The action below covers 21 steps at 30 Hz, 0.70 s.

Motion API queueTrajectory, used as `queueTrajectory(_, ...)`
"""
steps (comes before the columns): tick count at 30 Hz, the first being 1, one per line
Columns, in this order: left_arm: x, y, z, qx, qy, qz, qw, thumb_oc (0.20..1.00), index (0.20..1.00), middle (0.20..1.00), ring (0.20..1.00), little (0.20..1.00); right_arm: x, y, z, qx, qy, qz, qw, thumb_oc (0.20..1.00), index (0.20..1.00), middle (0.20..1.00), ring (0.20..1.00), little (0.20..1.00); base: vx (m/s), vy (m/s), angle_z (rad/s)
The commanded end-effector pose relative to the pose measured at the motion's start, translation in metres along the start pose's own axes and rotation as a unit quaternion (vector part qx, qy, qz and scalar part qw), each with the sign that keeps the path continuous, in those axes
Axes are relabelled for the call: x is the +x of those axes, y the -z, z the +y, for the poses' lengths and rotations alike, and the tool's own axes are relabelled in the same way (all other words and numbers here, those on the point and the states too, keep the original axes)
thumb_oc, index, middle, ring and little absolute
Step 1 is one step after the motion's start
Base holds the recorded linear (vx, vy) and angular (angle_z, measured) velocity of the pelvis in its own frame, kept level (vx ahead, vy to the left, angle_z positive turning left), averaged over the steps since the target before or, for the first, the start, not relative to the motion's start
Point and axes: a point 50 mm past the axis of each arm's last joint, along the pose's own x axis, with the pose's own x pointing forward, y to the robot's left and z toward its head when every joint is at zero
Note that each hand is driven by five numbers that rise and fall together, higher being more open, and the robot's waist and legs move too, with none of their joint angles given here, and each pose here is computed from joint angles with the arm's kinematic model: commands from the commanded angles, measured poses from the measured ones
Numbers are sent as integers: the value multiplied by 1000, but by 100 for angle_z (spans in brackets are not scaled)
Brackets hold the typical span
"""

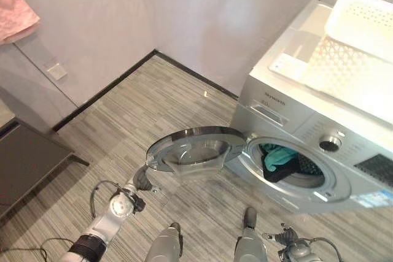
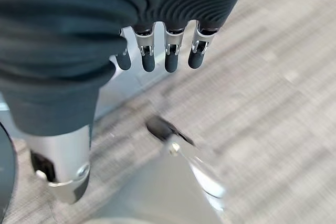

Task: Grab the laundry basket,head to the washer,open it,put in the laundry and shut it.

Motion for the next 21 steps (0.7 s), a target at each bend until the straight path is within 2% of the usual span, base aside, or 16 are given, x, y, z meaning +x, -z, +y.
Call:
queueTrajectory(1, -4, -7, 10, -39, -46, -25, 998, 1000, 1000, 1000, 1000, 1000, 1, -4, -5, -46, -20, -8, 999, 1000, 1000, 1000, 1000, 1000, -234, 314, -93)
queueTrajectory(7, -6, 12, 28, -100, -131, 26, 986, 1000, 1000, 1000, 1000, 1000, -2, -10, 20, -59, -57, -21, 996, 1000, 1000, 1000, 1000, 1000, -106, 160, -58)
queueTrajectory(8, -9, 16, 35, -92, -151, 33, 984, 1000, 1000, 1000, 1000, 1000, -3, -12, 27, -79, -70, -29, 994, 1000, 1000, 1000, 1000, 1000, -26, -92, -46)
queueTrajectory(9, -11, 22, 53, -74, -171, 43, 982, 1000, 1000, 1000, 1000, 1000, -5, -17, 38, -137, -96, -49, 985, 1000, 1000, 1000, 1000, 1000, -19, -96, -69)
queueTrajectory(10, -11, 22, 54, -74, -171, 43, 982, 1000, 1000, 1000, 1000, 1000, -5, -17, 38, -137, -97, -49, 985, 1000, 1000, 1000, 1000, 1000, -72, -226, -99)
queueTrajectory(11, -9, 23, 75, -45, -176, 47, 982, 1000, 1000, 1000, 1000, 1000, -7, -25, 44, -175, -112, -69, 976, 1000, 1000, 1000, 1000, 1000, -50, -126, -92)
queueTrajectory(12, -8, 23, 75, -45, -176, 46, 982, 1000, 1000, 1000, 1000, 1000, -7, -25, 44, -175, -112, -69, 976, 1000, 1000, 1000, 1000, 1000, -62, -181, -63)
queueTrajectory(14, 4, 17, 103, -26, -207, 52, 977, 1000, 1000, 1000, 1000, 1000, -8, -23, 48, -219, -126, -77, 965, 1000, 1000, 1000, 1000, 1000, -60, -157, -24)
queueTrajectory(15, 24, -2, 129, -9, -243, 48, 969, 1000, 1000, 1000, 1000, 1000, -8, -20, 45, -234, -121, -75, 962, 1000, 1000, 1000, 1000, 1000, -77, -140, -11)
queueTrajectory(16, 24, -2, 129, -9, -243, 47, 969, 1000, 1000, 1000, 1000, 1000, -8, -21, 45, -233, -121, -75, 962, 1000, 1000, 1000, 1000, 1000, -120, -156, 25)
queueTrajectory(17, 40, -24, 158, 22, -276, 44, 960, 1000, 1000, 1000, 1000, 1000, -6, -19, 39, -244, -111, -71, 961, 1000, 1000, 1000, 1000, 1000, -72, -72, 41)
queueTrajectory(18, 41, -25, 158, 23, -276, 43, 960, 1000, 1000, 1000, 1000, 1000, -6, -19, 39, -243, -111, -71, 961, 1000, 1000, 1000, 1000, 1000, -100, -101, 35)
queueTrajectory(21, 55, -62, 211, 67, -323, 59, 942, 1000, 1000, 1000, 1000, 1000, -3, -32, 28, -247, -90, -83, 961, 1000, 1000, 1000, 1000, 1000, -143, -75, 25)
